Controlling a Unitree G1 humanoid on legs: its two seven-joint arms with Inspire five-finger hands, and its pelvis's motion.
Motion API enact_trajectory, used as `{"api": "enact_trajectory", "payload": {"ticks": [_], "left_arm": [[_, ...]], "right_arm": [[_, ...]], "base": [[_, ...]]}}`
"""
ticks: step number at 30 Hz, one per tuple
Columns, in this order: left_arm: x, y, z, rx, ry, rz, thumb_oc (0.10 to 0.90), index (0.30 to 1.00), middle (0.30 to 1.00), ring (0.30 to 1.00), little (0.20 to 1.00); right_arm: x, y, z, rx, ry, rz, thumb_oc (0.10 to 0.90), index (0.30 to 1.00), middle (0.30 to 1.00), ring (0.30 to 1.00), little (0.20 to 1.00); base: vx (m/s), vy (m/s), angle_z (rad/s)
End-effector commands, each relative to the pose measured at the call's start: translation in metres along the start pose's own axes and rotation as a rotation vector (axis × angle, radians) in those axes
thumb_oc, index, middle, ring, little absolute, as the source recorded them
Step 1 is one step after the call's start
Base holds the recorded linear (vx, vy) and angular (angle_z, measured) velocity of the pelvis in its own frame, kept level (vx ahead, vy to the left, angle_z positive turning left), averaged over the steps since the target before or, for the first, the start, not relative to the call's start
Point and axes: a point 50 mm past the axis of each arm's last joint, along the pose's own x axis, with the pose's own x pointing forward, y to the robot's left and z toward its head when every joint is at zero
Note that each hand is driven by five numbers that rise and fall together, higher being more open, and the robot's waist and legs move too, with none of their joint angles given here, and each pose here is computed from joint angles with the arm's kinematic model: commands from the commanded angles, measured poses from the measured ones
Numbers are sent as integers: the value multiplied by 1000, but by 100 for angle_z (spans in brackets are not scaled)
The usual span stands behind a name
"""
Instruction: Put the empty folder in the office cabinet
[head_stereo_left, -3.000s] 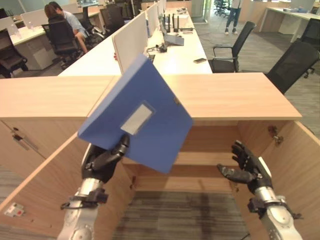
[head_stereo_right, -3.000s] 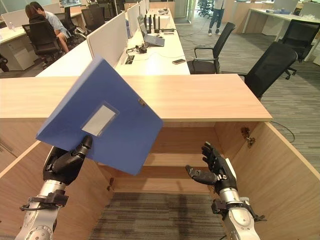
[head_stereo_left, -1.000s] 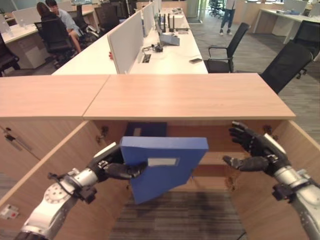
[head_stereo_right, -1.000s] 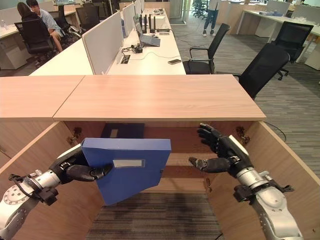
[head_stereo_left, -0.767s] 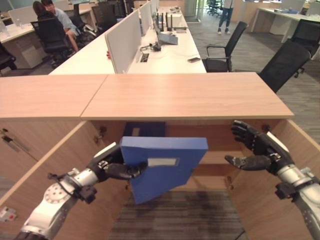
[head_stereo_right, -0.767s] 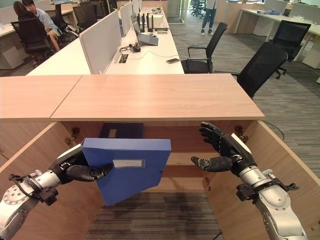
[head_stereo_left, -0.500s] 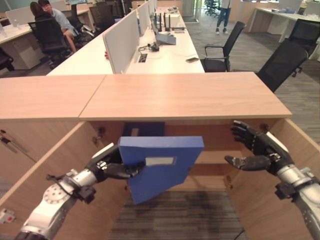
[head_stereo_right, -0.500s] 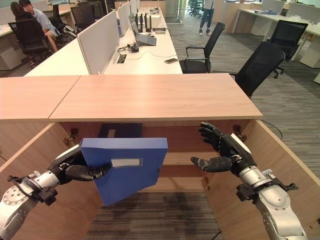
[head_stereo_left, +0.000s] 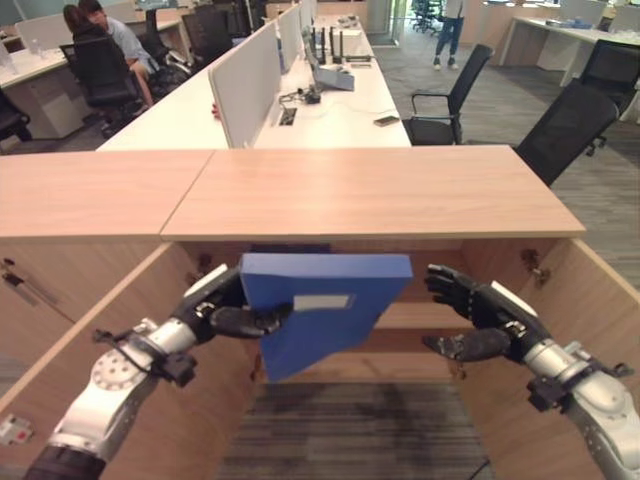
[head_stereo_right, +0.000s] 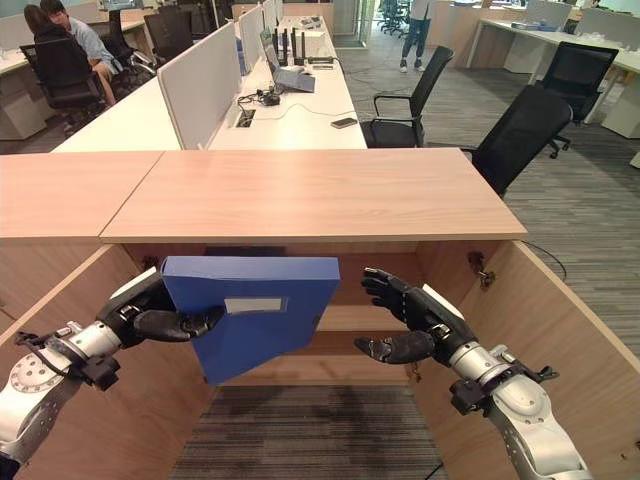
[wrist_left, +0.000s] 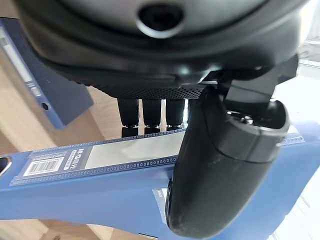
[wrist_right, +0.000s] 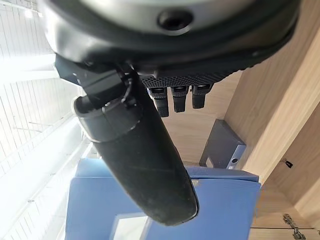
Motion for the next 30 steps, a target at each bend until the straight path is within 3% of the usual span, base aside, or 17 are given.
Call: {"api": "enact_trajectory", "payload": {"ticks": [1,22,29,30], "left_arm": [[26,13,88,120,-436,3,400,300,300,300,300],[48,-50,113,-13,-525,-429,400,300,300,300,300],[62,-71,114,-85,-550,-504,400,300,300,300,300],[62,-71,114,-85,-550,-504,400,300,300,300,300]], "right_arm": [[26,0,52,-42,-269,56,800,900,900,900,900],[51,10,64,-19,-382,26,800,900,900,900,900],[69,36,72,121,-465,133,800,900,900,900,900],[69,36,72,121,-465,133,773,860,860,860,860]], "base": [[0,0,0],[0,0,0],[0,0,0],[0,0,0]]}}
